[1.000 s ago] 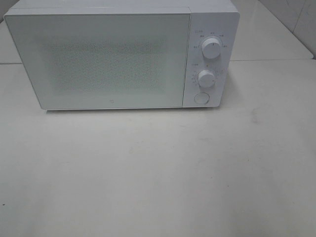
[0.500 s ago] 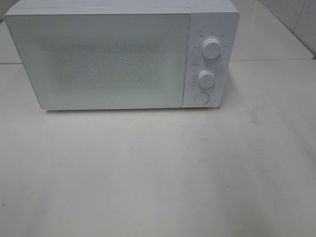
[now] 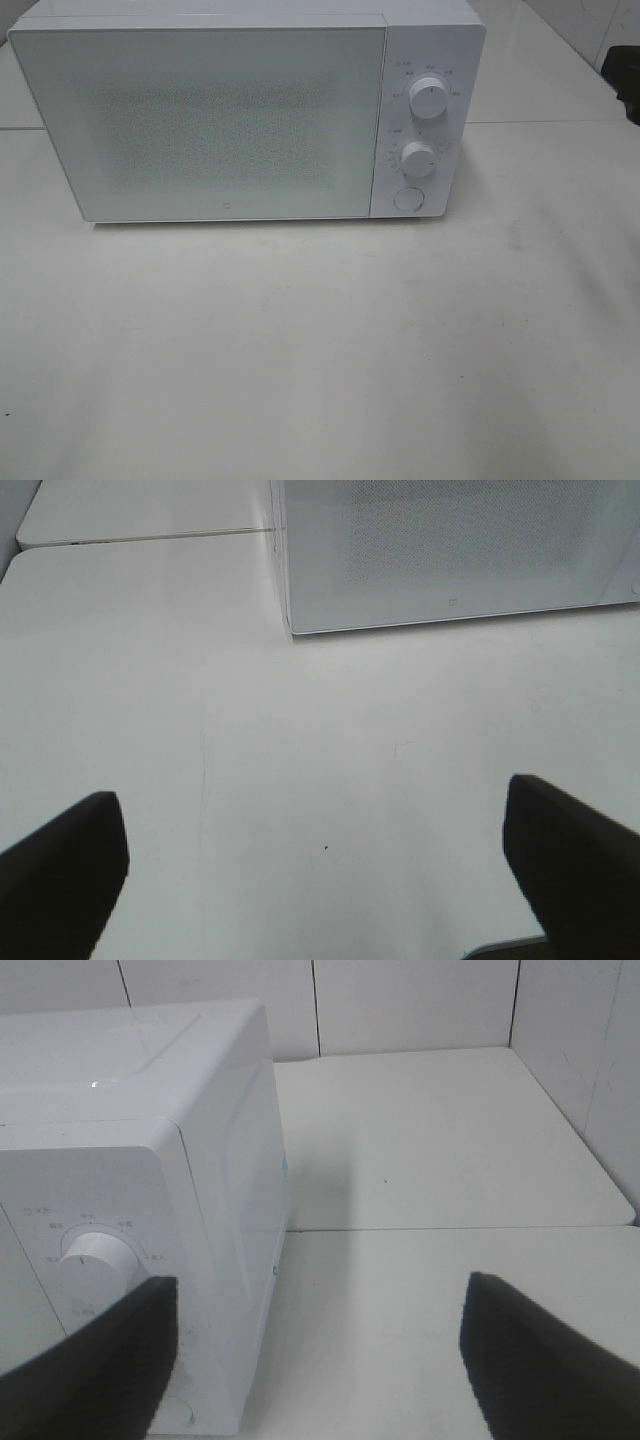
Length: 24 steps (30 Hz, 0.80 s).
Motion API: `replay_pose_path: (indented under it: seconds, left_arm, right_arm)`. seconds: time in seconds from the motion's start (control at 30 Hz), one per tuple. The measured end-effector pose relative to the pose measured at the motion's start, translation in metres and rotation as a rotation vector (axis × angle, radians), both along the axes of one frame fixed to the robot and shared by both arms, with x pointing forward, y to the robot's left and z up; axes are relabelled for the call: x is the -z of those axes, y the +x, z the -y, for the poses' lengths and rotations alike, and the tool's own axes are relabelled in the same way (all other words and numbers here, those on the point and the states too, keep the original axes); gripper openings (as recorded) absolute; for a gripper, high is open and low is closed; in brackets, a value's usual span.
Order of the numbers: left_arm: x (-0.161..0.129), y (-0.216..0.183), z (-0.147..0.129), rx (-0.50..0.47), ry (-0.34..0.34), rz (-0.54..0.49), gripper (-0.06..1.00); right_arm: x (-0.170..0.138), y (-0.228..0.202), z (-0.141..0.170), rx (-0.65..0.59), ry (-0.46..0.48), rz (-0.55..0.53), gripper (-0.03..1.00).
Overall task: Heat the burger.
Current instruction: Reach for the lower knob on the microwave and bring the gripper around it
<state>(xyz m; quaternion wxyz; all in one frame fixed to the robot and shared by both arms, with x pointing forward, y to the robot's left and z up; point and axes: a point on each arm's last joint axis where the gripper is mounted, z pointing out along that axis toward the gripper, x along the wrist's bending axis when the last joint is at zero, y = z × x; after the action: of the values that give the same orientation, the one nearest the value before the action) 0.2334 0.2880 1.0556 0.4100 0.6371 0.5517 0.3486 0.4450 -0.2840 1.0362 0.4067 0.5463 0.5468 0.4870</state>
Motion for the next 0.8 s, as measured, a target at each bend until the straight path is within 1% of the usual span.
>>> replay_pose_path:
  seconds: [0.03,0.07,0.13,0.23,0.3,0.33,0.37,0.43,0.47,0.53,0.63,0.8]
  left_arm:
    - [0.0,0.0,0.0,0.0,0.0,0.0,0.96]
    - [0.0,0.0,0.0,0.0,0.0,0.0,0.96]
    - [0.0,0.0,0.0,0.0,0.0,0.0,0.96]
    - [0.0,0.0,0.0,0.0,0.0,0.0,0.96]
    - [0.0,0.0,0.0,0.0,0.0,0.0,0.96]
    - [0.0,0.0,0.0,0.0,0.0,0.0,0.96]
    - [0.0,0.0,0.0,0.0,0.0,0.0,0.96]
    - [0.0,0.0,0.0,0.0,0.0,0.0,0.96]
    - [0.0,0.0,0.0,0.0,0.0,0.0,0.96]
    - [0.0,0.0,0.0,0.0,0.0,0.0,0.96]
    - [0.0,0.0,0.0,0.0,0.0,0.0,0.96]
    - [0.0,0.0,0.0,0.0,0.0,0.0,0.96]
  right_arm:
    - [0.008,0.002,0.0,0.008,0.021,0.013,0.75]
    - [0.008,0.002,0.0,0.008,0.021,0.013,0.75]
    - [0.021,0.003,0.001,0.028,0.042,0.026,0.75]
    - [0.029,0.001,-0.001,0.031,0.043,0.03,0.75]
    - [0.039,-0.001,-0.009,0.01,0.012,0.044,0.75]
    - [0.039,-0.001,-0.009,0.01,0.012,0.044,0.75]
    - [0.044,-0.002,-0.016,-0.003,-0.005,0.06,0.75]
    - [0.046,-0.002,-0.019,-0.001,-0.006,0.062,0.75]
    - [0.05,-0.001,-0.026,-0.011,-0.018,0.066,0.75]
    - [0.052,-0.001,-0.029,-0.013,-0.025,0.067,0.75]
    - [0.059,0.001,-0.042,-0.021,-0.045,0.071,0.75]
    - [0.066,0.001,-0.054,-0.015,-0.053,0.091,0.75]
